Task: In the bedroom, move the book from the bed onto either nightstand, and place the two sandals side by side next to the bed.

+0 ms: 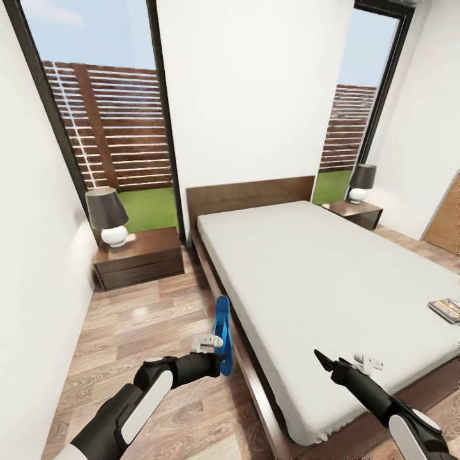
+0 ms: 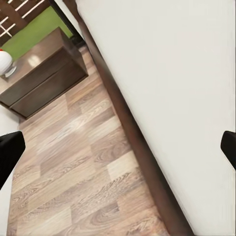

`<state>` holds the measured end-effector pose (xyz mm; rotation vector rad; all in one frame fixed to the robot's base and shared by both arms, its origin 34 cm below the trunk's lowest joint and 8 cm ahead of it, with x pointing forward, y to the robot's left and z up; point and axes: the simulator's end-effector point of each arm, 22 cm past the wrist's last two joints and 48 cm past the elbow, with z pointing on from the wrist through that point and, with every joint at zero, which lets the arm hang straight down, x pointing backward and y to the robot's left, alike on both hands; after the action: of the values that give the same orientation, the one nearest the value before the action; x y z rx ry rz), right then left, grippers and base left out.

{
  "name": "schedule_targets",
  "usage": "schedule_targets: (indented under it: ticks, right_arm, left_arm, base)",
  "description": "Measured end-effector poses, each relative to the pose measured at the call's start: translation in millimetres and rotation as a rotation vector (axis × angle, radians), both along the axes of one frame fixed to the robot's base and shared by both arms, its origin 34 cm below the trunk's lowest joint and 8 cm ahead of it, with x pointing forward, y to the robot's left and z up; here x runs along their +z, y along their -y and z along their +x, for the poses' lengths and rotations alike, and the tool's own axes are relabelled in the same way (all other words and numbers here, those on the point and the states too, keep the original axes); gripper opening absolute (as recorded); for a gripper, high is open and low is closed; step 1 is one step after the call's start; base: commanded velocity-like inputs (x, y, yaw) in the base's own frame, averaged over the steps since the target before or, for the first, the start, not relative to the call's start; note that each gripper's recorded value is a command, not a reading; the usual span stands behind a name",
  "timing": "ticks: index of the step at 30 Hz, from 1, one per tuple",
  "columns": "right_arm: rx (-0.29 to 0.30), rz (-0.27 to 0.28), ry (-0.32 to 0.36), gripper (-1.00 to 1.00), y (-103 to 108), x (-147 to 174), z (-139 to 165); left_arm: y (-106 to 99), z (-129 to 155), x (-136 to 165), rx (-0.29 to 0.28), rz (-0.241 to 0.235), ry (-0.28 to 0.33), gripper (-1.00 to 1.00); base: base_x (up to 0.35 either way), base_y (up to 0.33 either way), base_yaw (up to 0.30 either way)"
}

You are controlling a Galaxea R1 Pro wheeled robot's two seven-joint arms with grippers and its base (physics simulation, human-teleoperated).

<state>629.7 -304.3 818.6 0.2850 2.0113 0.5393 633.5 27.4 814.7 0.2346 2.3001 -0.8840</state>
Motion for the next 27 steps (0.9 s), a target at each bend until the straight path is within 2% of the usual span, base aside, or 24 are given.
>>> schedule_targets:
  ticks: [27]
  right_arm:
    - [0.002, 0.002, 0.0, 1.0, -1.5, -0.1, -0.2]
  left_arm:
    - [0.8, -0.7, -0.3, -0.003, 0.001, -0.001, -1.0]
  base:
    - [0.0, 0.0, -0.153]
